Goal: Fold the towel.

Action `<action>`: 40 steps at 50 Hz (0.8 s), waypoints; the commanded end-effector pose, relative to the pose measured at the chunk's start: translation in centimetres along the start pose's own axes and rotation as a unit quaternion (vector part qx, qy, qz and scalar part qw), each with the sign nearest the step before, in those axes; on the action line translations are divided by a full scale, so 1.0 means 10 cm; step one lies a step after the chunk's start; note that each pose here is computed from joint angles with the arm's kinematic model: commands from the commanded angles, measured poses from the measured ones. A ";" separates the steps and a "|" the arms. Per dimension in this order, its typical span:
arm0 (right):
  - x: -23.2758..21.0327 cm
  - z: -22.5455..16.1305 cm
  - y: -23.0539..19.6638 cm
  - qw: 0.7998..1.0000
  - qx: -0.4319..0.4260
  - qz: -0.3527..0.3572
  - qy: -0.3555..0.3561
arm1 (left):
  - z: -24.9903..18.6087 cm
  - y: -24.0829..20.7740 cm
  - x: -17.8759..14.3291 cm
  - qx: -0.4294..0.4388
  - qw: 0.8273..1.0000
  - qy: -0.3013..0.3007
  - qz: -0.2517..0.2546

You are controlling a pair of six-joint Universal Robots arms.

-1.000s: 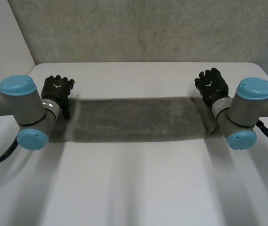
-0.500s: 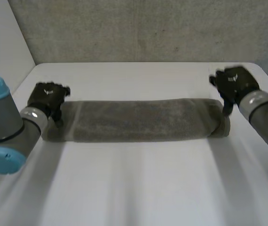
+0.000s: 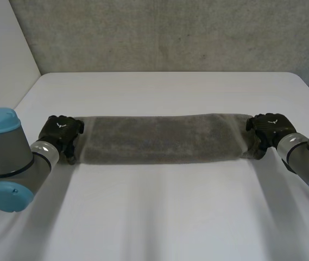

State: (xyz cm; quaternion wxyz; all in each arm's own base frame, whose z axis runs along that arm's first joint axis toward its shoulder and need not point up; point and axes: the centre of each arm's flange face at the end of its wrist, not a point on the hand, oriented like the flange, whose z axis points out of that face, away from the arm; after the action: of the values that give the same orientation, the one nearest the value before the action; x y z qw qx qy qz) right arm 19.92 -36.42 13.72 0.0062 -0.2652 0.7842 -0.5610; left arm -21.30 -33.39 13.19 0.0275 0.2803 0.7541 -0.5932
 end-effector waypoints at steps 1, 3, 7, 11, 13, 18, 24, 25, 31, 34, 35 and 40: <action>0.01 0.12 0.09 1.000 -0.002 0.003 0.009 | 0.02 0.00 -0.01 0.006 1.000 -0.004 0.001; 0.03 0.14 0.09 1.000 0.004 -0.002 0.015 | 0.02 0.00 -0.01 0.005 1.000 -0.004 0.000; 0.12 0.18 0.06 0.997 0.020 -0.021 0.065 | 0.03 0.03 0.01 0.001 1.000 -0.002 0.000; 0.15 0.17 0.06 0.995 0.017 -0.040 0.086 | 0.04 0.04 0.01 0.000 1.000 -0.002 0.000; 0.15 0.17 0.07 0.995 0.013 -0.048 0.091 | 0.04 0.04 0.01 0.000 1.000 -0.002 0.000; 0.15 0.15 0.10 0.995 0.005 -0.051 0.091 | 0.04 0.04 0.01 0.000 1.000 -0.002 0.000; 0.11 0.13 0.14 0.996 -0.004 -0.051 0.080 | 0.03 0.04 0.01 -0.001 1.000 -0.003 0.000; 0.10 0.12 0.15 0.996 -0.005 -0.051 0.075 | 0.02 0.04 0.01 -0.001 1.000 -0.003 0.000; 0.09 0.12 0.15 0.997 -0.004 -0.049 0.067 | 0.02 0.03 0.00 0.000 1.000 -0.003 0.000; 0.09 0.13 0.16 0.997 -0.004 -0.048 0.062 | 0.02 0.03 0.00 0.001 1.000 -0.004 0.000; 0.09 0.13 0.16 0.997 -0.004 -0.048 0.062 | 0.02 0.03 0.00 0.001 1.000 -0.004 0.000; 0.12 0.15 0.11 0.996 0.006 -0.052 0.073 | 0.01 0.02 0.00 0.000 1.000 -0.004 0.000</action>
State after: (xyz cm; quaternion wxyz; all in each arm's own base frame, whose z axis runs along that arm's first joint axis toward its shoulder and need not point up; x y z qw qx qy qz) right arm 18.94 -37.62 12.13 -0.0720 -0.2668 0.7706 -0.5743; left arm -21.25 -33.52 12.86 0.0302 0.2781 0.7540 -0.5943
